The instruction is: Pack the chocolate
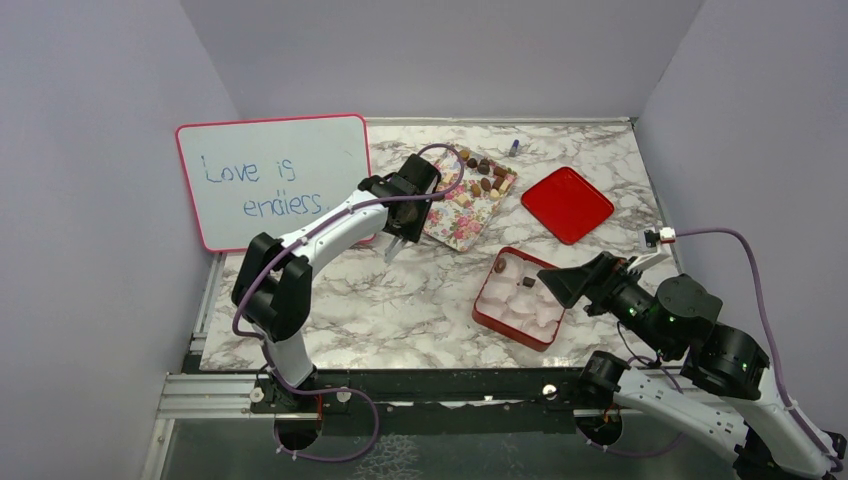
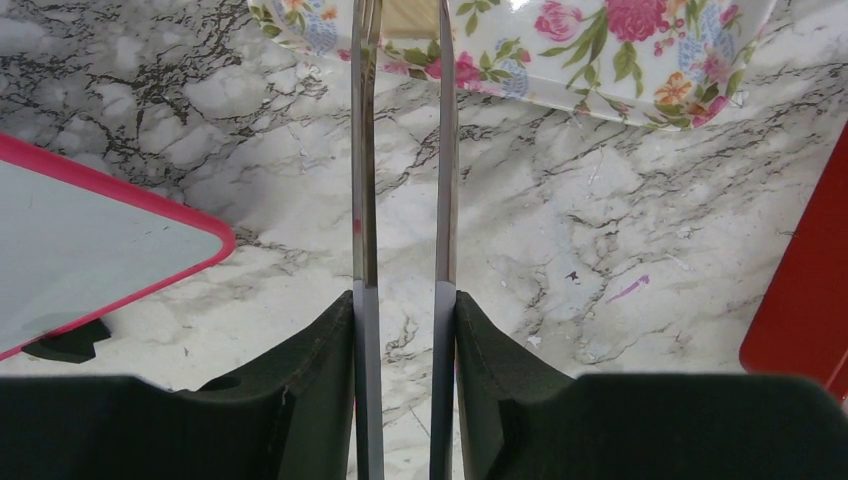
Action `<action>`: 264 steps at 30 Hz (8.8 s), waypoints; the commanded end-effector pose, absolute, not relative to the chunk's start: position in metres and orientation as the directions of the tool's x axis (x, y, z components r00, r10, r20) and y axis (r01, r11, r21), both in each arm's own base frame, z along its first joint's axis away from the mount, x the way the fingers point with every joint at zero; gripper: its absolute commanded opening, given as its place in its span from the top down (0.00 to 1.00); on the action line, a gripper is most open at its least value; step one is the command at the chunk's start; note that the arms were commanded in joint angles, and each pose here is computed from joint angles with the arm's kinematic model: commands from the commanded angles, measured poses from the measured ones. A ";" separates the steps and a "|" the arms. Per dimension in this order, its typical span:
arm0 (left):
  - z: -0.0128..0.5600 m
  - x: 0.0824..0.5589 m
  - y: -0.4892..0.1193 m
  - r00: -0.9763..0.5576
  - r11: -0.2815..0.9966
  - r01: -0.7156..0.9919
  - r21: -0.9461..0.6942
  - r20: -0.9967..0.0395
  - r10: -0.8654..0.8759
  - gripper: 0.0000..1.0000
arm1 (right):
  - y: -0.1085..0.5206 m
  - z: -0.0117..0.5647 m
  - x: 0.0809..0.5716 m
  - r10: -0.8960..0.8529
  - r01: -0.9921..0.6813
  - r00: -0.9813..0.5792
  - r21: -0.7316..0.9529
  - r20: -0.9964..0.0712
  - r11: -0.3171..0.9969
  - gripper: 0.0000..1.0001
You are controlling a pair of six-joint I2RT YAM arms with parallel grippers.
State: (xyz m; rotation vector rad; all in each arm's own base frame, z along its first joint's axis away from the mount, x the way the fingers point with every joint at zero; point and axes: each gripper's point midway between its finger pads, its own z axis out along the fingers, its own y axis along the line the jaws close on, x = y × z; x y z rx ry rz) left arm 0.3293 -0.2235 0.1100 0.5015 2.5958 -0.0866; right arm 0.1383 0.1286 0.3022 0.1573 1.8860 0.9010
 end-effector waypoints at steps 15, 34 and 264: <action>0.126 0.324 -0.229 -0.804 0.928 0.371 -0.037 -0.513 0.301 0.60 | 0.127 0.297 0.141 0.465 -0.257 -0.486 0.630 -0.740 0.733 0.05; 0.131 0.315 -0.229 -0.811 0.929 0.363 -0.076 -0.516 0.275 0.64 | 0.127 0.296 0.141 0.468 -0.254 -0.488 0.633 -0.737 0.731 0.05; 0.204 0.289 -0.321 -0.684 0.736 0.618 -0.274 -0.649 0.333 0.73 | 0.134 0.292 0.154 0.254 -0.266 -0.519 0.437 -0.816 0.859 0.06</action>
